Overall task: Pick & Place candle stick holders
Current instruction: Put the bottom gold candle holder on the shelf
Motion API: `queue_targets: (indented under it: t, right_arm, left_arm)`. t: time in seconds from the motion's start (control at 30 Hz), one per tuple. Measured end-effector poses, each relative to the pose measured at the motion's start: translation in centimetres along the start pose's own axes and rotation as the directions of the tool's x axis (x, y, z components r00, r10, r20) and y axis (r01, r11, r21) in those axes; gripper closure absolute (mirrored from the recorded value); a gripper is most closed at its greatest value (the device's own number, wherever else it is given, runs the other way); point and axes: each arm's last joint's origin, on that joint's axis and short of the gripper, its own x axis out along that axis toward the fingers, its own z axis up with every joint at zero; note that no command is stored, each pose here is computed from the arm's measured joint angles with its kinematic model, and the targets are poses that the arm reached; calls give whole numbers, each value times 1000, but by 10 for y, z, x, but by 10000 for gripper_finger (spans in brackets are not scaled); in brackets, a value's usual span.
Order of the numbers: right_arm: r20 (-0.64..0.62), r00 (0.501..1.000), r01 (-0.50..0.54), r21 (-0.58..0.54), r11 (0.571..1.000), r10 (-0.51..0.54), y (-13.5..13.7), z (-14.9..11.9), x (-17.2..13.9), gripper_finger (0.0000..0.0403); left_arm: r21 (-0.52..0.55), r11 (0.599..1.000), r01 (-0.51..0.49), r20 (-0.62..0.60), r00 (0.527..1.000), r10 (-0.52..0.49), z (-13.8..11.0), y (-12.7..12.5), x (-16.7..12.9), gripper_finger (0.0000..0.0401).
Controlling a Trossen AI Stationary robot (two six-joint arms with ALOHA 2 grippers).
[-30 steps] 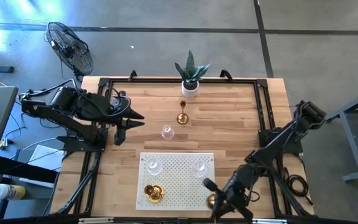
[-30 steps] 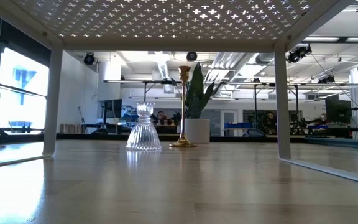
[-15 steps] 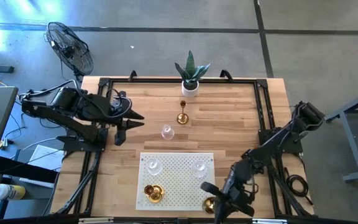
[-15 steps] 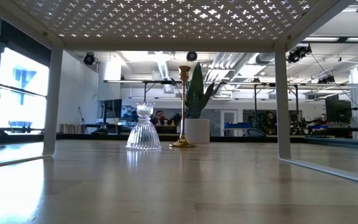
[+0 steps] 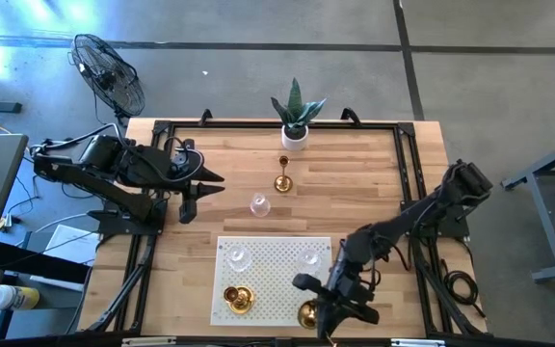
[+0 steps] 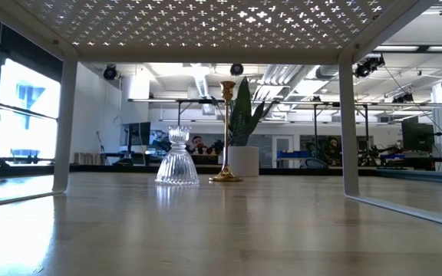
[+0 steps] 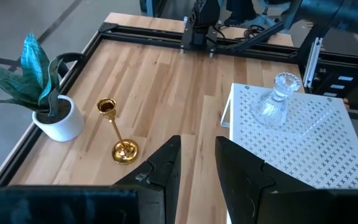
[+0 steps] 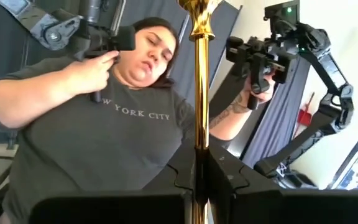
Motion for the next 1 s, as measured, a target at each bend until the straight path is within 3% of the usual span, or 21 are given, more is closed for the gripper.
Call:
queue_targets:
  t: [0.3,0.47,0.7,1.0]
  right_arm:
    - [-119,993,22,80,997,-12,-58,18,-15,397]
    - [-107,992,-55,147,988,71,-89,14,-38,397]
    - [-34,970,-226,220,949,239,-108,-3,-65,397]
    - [28,953,-302,208,930,303,-123,-12,-79,397]
  left_arm:
    - [8,1000,0,-1,1000,1,0,0,0,306]
    - [8,1000,-1,-2,1000,1,0,0,0,306]
    - [24,1000,-2,-2,1000,2,0,0,0,306]
    - [24,1000,-2,-2,1000,2,0,0,0,306]
